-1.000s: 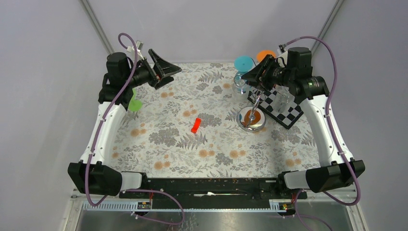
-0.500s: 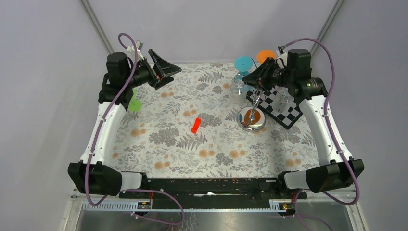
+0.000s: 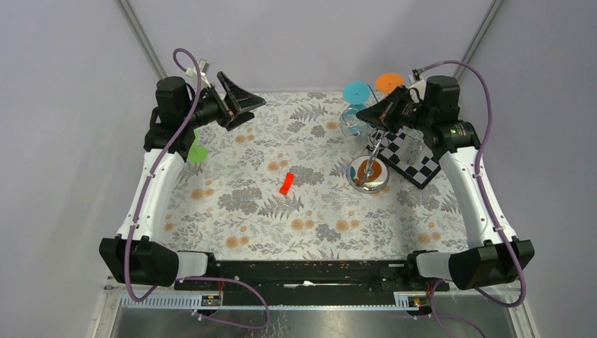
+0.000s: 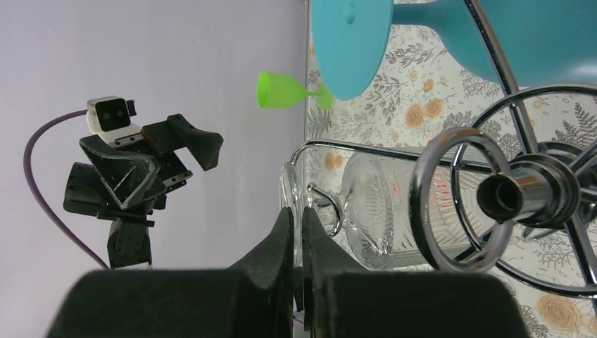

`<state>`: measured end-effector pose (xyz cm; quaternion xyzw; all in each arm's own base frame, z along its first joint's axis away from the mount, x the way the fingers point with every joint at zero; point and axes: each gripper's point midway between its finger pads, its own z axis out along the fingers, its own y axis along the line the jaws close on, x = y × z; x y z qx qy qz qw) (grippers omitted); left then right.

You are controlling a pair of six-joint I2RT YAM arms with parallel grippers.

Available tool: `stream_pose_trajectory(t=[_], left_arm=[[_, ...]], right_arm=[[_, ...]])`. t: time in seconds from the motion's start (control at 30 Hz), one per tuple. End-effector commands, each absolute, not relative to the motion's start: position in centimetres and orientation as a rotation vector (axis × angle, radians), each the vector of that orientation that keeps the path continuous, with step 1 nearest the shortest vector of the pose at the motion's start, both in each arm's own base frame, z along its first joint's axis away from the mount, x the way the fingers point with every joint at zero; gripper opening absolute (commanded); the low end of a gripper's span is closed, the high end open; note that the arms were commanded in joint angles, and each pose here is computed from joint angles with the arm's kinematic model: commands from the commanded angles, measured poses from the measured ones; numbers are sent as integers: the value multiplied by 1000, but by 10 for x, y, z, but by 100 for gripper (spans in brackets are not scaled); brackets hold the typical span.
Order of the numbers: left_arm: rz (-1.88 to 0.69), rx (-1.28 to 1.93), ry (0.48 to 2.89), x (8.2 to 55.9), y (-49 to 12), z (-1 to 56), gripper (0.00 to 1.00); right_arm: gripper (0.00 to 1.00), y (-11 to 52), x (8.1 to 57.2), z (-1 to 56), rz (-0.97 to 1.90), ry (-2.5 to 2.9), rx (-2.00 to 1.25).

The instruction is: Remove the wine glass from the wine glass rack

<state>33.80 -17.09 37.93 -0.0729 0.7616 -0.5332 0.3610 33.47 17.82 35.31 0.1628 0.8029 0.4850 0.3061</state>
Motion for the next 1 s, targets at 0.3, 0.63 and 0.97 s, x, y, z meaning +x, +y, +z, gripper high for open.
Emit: stream_pose_trajectory(t=[0.3,0.63,0.97], left_arm=[[-1363,-133,1881,335,-171,408,99],[-1370,-138,1884,337,-171,407,99],[-1368,-130,1872,338,-171,410,99]], right_arm=[[0,170,330,386,1330,1992,418],[0,178,330,390,1452,1955,443],[0,179,325,403,1506,1887,442]])
